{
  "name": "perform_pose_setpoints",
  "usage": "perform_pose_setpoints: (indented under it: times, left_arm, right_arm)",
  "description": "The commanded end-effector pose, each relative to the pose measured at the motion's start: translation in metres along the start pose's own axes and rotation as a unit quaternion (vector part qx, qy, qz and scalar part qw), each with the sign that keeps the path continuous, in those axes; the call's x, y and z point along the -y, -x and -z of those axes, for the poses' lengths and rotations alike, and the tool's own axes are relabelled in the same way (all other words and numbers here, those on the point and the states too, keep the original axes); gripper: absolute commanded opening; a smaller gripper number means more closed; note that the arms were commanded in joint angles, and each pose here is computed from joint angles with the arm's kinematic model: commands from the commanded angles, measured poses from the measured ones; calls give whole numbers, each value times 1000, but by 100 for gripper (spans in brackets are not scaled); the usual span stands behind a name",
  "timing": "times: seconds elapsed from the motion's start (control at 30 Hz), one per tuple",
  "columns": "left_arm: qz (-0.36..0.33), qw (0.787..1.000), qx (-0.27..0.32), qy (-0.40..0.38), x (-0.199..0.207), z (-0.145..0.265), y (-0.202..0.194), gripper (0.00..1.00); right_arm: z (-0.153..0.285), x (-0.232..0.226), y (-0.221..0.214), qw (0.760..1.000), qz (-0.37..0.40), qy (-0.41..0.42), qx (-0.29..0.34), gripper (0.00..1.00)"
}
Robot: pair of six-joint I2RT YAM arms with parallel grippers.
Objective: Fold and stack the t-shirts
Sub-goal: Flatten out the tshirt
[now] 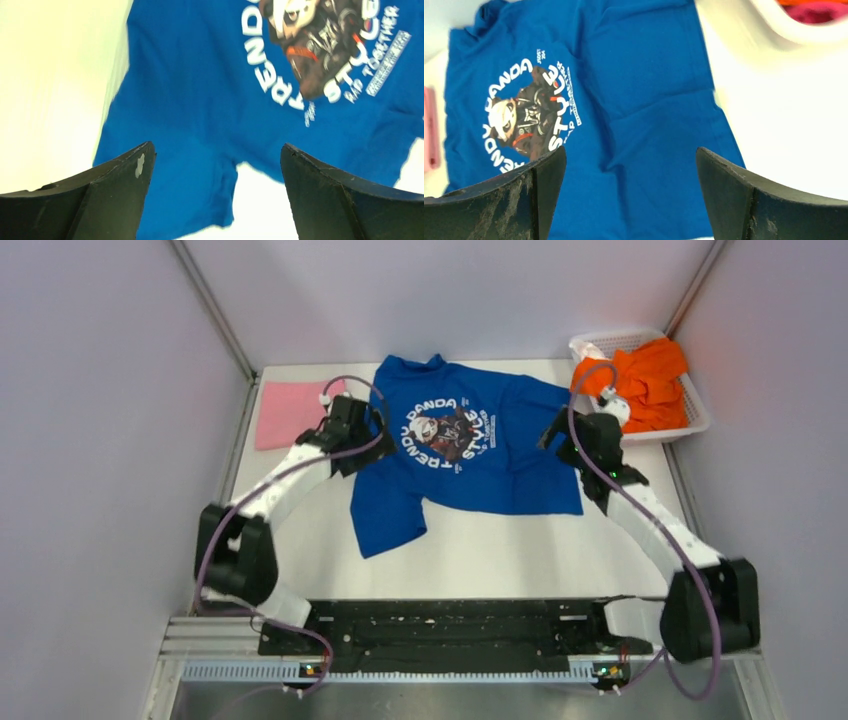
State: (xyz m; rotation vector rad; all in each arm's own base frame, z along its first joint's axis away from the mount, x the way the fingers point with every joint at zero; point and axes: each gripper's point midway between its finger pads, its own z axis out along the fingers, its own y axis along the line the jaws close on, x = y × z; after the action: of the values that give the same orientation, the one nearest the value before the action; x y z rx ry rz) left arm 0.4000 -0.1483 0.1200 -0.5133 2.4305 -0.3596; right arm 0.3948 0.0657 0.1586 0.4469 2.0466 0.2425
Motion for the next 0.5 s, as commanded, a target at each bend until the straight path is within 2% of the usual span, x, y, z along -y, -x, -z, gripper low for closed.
perform_pose_setpoints:
  times: [0.0, 0.1, 0.17, 0.23, 0.33, 0.47]
  left_arm:
    - [23, 1000, 9, 0, -22, 47, -44, 99]
    - [19, 997, -39, 60, -62, 61, -98, 99]
    - [14, 994, -45, 102, -84, 72, -120, 99]
    - [12, 992, -56, 108, -91, 79, -137, 99]
    - [12, 992, -74, 98, -91, 80, -153, 97]
    - [3, 988, -93, 120, -99, 73, -163, 86]
  right_arm:
    - [31, 28, -15, 997, -64, -28, 36, 99]
    - [44, 42, -20, 995, -74, -39, 55, 99]
    - [51, 43, -16, 994, -76, -40, 65, 99]
    - [54, 42, -16, 995, -77, -35, 61, 99]
    - [51, 42, -23, 996, -73, -35, 45, 99]
    - [45, 46, -33, 996, -66, -51, 20, 99]
